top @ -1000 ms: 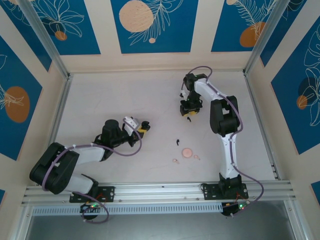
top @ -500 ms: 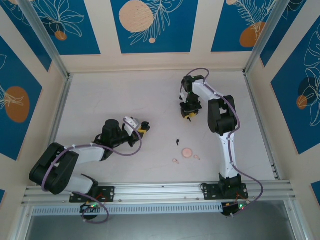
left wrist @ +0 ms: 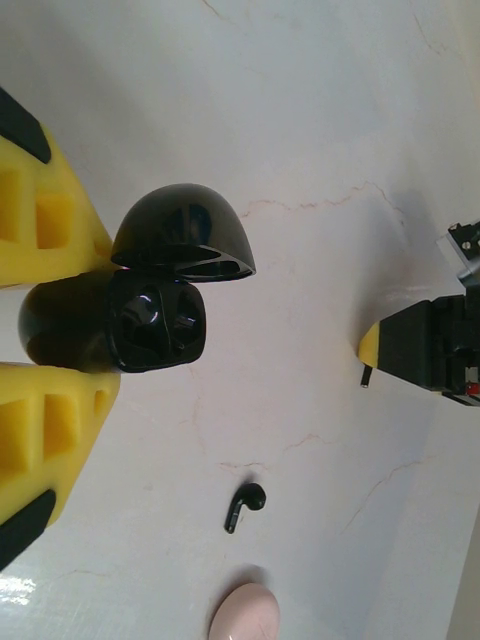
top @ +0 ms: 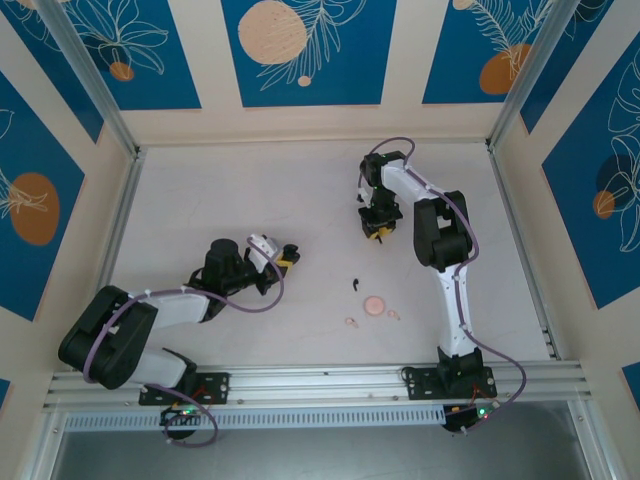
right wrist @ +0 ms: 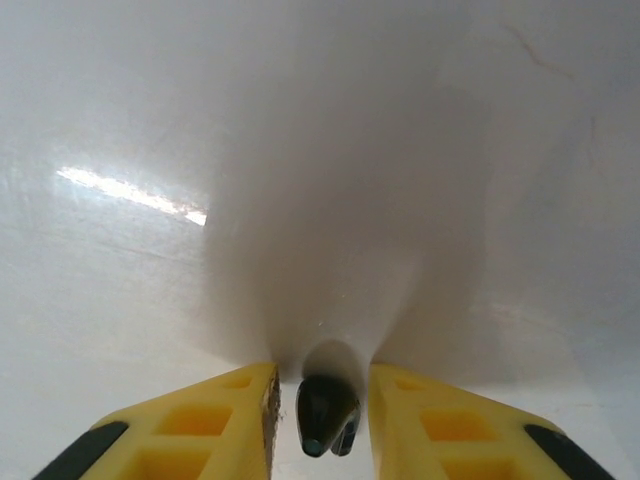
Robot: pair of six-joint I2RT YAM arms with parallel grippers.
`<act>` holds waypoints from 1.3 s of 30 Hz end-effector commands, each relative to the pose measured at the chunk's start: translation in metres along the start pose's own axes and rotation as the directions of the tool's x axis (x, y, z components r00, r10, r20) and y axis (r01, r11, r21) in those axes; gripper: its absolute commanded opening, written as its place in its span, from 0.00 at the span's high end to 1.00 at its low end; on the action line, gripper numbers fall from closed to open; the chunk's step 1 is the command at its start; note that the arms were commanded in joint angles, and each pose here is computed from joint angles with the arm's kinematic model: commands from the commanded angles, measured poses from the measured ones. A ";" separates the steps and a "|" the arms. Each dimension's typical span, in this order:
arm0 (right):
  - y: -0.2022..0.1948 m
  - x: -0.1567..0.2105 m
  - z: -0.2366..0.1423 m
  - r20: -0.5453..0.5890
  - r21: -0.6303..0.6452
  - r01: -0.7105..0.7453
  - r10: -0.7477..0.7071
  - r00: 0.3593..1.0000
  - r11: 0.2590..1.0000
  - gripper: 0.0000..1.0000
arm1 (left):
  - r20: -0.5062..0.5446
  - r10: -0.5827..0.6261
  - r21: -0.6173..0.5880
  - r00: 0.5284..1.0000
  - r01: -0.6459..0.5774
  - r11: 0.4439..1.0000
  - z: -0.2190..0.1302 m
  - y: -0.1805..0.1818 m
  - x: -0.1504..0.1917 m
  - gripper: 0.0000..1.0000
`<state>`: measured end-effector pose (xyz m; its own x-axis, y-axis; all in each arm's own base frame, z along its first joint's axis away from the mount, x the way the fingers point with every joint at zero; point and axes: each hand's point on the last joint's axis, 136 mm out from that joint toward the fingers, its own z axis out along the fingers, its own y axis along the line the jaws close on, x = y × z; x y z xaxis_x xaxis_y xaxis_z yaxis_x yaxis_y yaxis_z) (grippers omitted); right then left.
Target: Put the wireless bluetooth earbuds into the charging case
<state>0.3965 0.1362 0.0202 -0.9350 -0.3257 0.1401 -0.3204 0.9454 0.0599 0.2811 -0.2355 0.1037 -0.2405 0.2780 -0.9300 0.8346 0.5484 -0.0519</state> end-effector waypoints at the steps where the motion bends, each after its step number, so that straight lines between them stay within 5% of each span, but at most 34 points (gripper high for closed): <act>1: 0.006 0.010 -0.001 -0.052 -0.007 0.003 -0.004 0.999 1.000 0.72 | 0.042 0.042 0.000 0.998 -0.042 0.999 0.000 0.000 -0.020 0.92; 10: 0.005 0.004 -0.003 -0.010 -0.005 0.000 0.000 1.000 1.000 0.79 | 0.043 0.044 0.011 0.998 -0.044 0.999 0.001 -0.001 -0.020 0.92; 21: 0.018 -0.011 -0.060 0.306 -0.116 -0.035 0.069 0.950 0.993 0.80 | 0.087 0.018 0.072 0.996 -0.024 0.997 0.016 -0.009 -0.028 0.92; 31: 0.071 0.019 -0.131 0.643 -0.249 0.134 0.061 0.763 0.959 0.80 | 0.155 0.017 0.141 0.988 -0.040 0.989 0.034 -0.025 -0.045 0.93; 39: 0.127 0.055 -0.165 0.817 -0.183 0.298 -0.023 0.576 0.937 0.80 | 0.211 0.004 0.184 0.977 -0.044 0.982 0.038 -0.036 -0.063 0.93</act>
<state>0.3284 0.2183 0.1712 -0.7457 -0.2457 -0.6193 -0.5023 0.8180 0.2802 0.2876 -0.2911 0.1327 -0.1623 0.1641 -0.9730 0.9003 0.4282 -0.0779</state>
